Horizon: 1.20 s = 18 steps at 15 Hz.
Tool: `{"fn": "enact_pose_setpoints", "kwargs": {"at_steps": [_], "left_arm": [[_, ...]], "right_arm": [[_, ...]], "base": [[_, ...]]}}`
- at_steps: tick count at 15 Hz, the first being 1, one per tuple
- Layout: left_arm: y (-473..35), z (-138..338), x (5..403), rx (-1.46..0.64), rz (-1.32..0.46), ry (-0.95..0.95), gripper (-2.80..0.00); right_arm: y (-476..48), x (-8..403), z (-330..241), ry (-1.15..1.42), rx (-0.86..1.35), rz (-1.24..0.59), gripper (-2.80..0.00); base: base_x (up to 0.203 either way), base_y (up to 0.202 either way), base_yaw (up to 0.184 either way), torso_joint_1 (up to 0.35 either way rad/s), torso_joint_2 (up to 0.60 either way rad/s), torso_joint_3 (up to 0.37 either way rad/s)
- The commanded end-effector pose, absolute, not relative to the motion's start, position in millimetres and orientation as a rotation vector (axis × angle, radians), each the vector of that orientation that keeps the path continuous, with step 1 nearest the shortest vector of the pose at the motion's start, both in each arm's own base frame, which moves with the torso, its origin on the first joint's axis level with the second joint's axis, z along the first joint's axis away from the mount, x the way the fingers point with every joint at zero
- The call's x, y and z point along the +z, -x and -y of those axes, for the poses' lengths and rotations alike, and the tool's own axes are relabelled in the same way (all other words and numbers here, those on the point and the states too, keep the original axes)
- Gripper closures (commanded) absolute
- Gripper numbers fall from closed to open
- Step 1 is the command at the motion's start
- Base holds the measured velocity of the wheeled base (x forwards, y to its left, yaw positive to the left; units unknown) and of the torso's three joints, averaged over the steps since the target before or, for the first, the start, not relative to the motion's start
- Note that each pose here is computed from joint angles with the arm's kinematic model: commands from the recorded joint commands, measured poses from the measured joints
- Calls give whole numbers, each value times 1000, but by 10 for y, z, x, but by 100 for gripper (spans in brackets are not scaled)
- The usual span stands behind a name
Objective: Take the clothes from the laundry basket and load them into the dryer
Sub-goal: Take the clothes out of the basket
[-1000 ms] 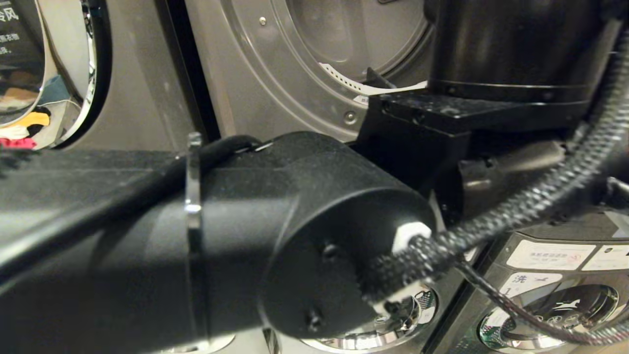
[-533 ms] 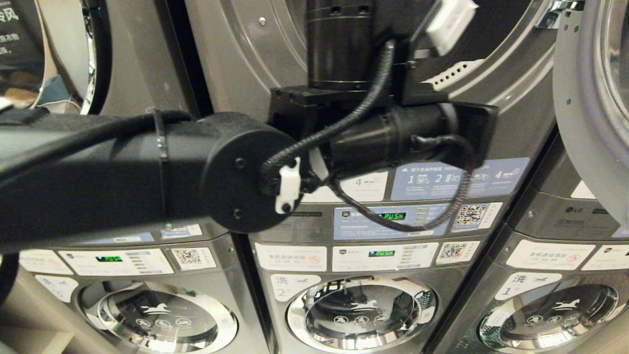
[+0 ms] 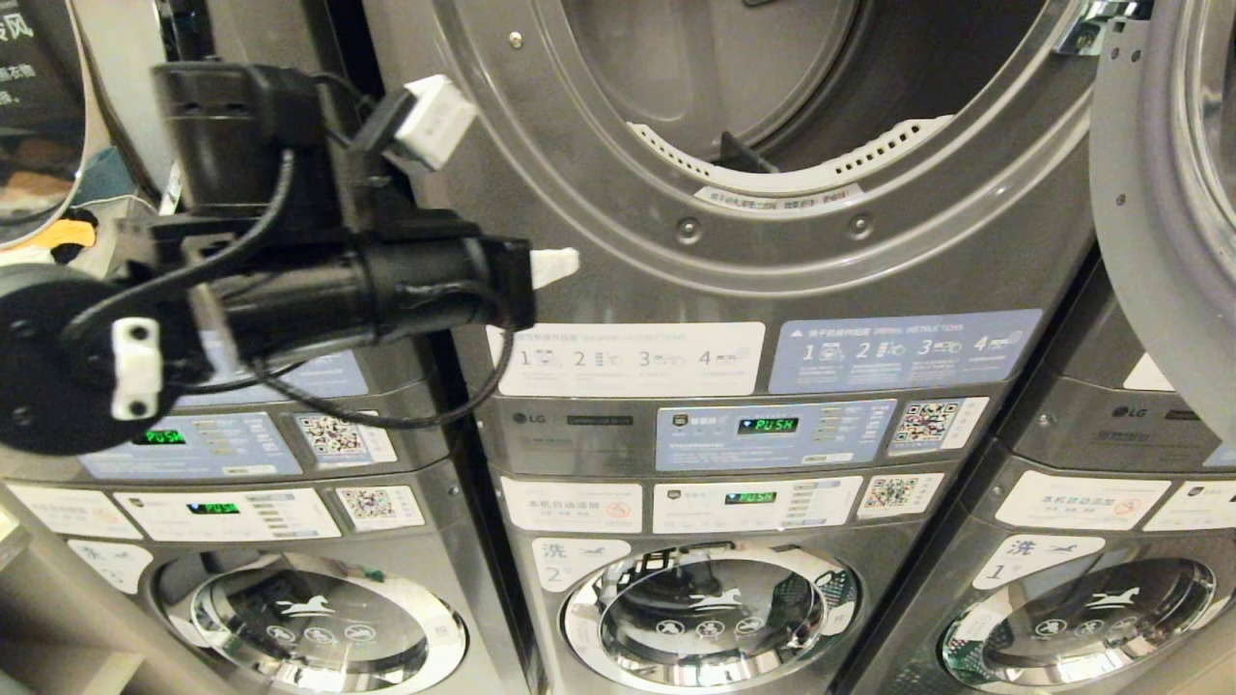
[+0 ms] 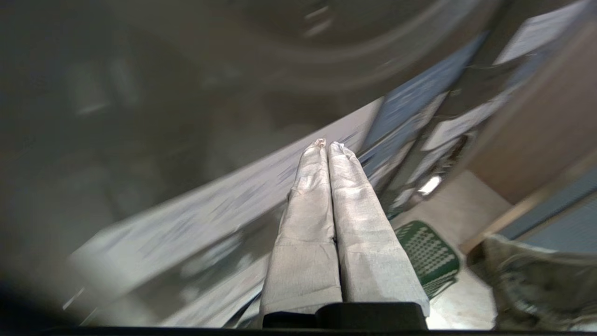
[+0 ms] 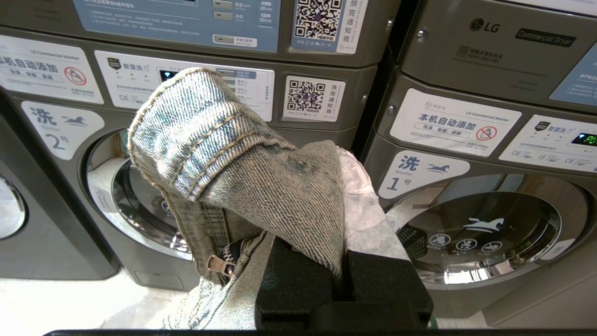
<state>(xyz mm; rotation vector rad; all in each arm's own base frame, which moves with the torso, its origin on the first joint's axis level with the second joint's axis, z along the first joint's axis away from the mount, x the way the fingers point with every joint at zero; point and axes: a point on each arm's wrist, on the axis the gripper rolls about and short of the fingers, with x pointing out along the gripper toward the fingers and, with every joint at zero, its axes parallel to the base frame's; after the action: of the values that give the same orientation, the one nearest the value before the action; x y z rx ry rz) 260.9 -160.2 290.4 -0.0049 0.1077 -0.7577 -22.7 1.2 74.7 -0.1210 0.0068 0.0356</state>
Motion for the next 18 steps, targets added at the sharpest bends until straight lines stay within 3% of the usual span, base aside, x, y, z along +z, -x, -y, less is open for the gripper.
{"fn": "enact_pose_setpoints", "kwargs": {"at_steps": [1,6,9,12,18], "left_arm": [[-2300,1052,2994,-660,-64,16,0],[-1531,289,2378,-566,-177,48,0],[-1023,188,1799,-559,-278,75,0],[-608,105,1340,-400,-336,74,0],[-31,23,904,-127,-306,37,0]], "right_arm": [[226,745,-12,121,36,-8,0],[227,748,-12,127,37,-6,0],[228,750,-12,126,37,-7,0],[227,747,-12,126,34,-7,0],[227,749,-12,123,34,-6,0]], "base": [[0,0,0,0,0,0],[0,0,0,0,0,0],[0,0,0,0,0,0],[0,0,0,0,0,0],[0,0,0,0,0,0]]}}
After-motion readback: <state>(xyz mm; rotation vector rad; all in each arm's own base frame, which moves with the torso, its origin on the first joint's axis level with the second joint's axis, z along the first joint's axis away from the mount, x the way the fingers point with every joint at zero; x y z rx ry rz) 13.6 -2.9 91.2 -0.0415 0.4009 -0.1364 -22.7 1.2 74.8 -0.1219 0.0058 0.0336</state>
